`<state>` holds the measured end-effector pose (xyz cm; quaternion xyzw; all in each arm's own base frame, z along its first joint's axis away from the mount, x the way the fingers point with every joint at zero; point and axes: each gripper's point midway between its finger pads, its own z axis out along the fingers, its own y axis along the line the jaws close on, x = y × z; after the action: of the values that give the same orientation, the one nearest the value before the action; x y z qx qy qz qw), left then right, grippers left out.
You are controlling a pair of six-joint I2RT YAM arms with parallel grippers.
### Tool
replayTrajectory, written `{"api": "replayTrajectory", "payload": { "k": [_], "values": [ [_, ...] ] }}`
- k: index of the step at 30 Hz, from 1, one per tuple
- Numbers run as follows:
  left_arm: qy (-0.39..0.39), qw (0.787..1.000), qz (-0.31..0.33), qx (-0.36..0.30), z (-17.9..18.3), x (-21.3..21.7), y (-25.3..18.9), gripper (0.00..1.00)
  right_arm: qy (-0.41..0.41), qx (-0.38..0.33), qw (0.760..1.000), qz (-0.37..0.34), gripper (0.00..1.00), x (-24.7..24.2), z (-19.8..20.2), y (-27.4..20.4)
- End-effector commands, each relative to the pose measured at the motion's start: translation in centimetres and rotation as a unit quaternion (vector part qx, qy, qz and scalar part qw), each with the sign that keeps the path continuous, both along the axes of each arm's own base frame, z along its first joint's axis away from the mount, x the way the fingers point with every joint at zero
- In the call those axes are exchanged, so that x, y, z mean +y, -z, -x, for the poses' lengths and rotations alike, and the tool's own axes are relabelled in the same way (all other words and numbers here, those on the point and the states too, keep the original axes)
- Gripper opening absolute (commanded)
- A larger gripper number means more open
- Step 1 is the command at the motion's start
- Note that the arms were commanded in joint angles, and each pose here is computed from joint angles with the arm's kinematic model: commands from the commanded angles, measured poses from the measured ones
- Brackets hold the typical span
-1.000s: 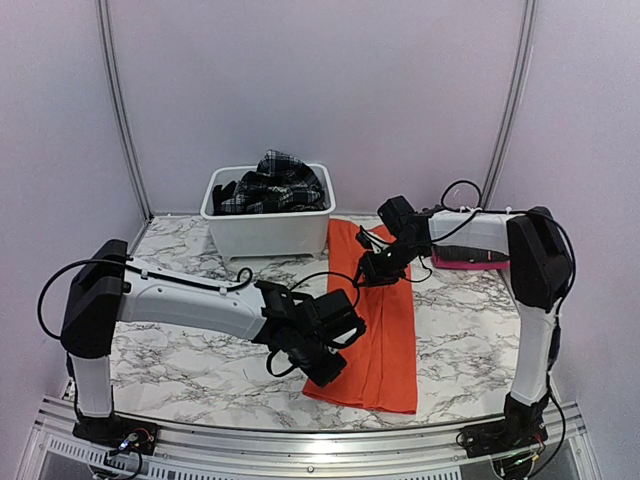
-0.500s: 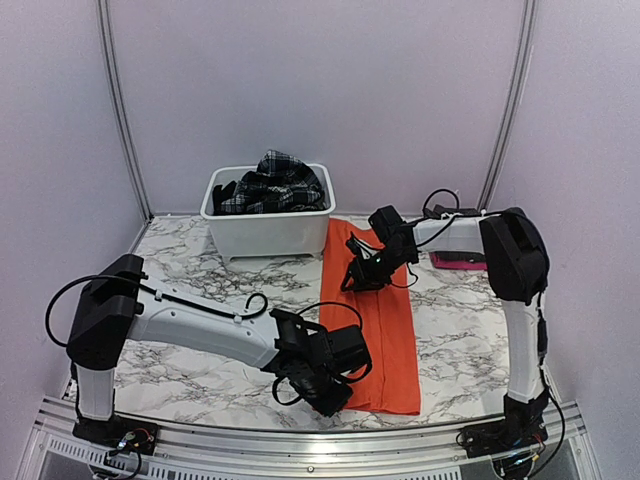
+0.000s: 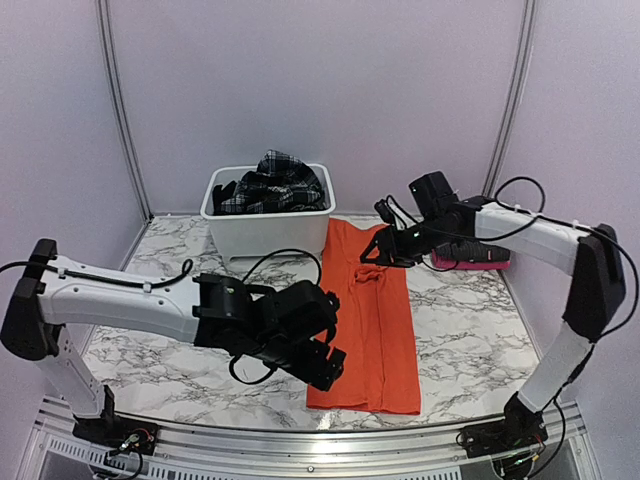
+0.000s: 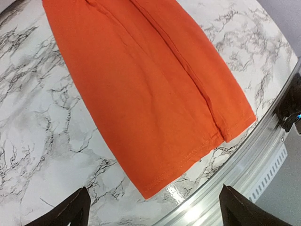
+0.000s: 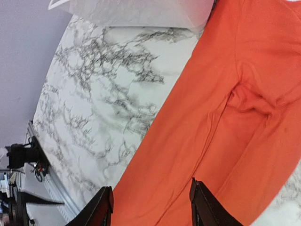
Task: Fold and stack the mixed laundry pile
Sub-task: Rotate the rectangle-folded T-shirt at the center of the board, then pick up the rectangle-folded T-shirt from the center of the board.
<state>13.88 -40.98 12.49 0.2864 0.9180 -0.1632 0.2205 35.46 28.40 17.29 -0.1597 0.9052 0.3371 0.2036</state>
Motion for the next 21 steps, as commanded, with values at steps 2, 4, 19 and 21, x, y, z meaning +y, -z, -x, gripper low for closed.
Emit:
{"api": "replayTrajectory", "payload": {
  "k": [2, 4, 19, 21],
  "values": [
    [-0.08, 0.995, 0.039, 0.035, -1.4, 2.5, 0.2, 0.99, 0.046, 0.077, 0.996, 0.004, 0.52, -3.2, 7.0, 1.6],
    [-0.084, 0.993, 0.05, 0.066, -0.5, 2.9, 1.2, 0.99, 0.061, 0.086, 0.994, 0.004, 0.52, -4.6, 9.6, 1.7],
    [-0.097, 0.971, 0.107, 0.188, 4.1, 2.9, 5.5, 0.52, 0.103, 0.223, 0.967, 0.063, 0.43, -8.2, 23.6, 10.0],
    [-0.09, 0.971, 0.107, 0.195, 4.3, 2.4, 5.9, 0.47, 0.108, 0.226, 0.966, 0.062, 0.42, -8.5, 24.5, 10.5]
  ]
}}
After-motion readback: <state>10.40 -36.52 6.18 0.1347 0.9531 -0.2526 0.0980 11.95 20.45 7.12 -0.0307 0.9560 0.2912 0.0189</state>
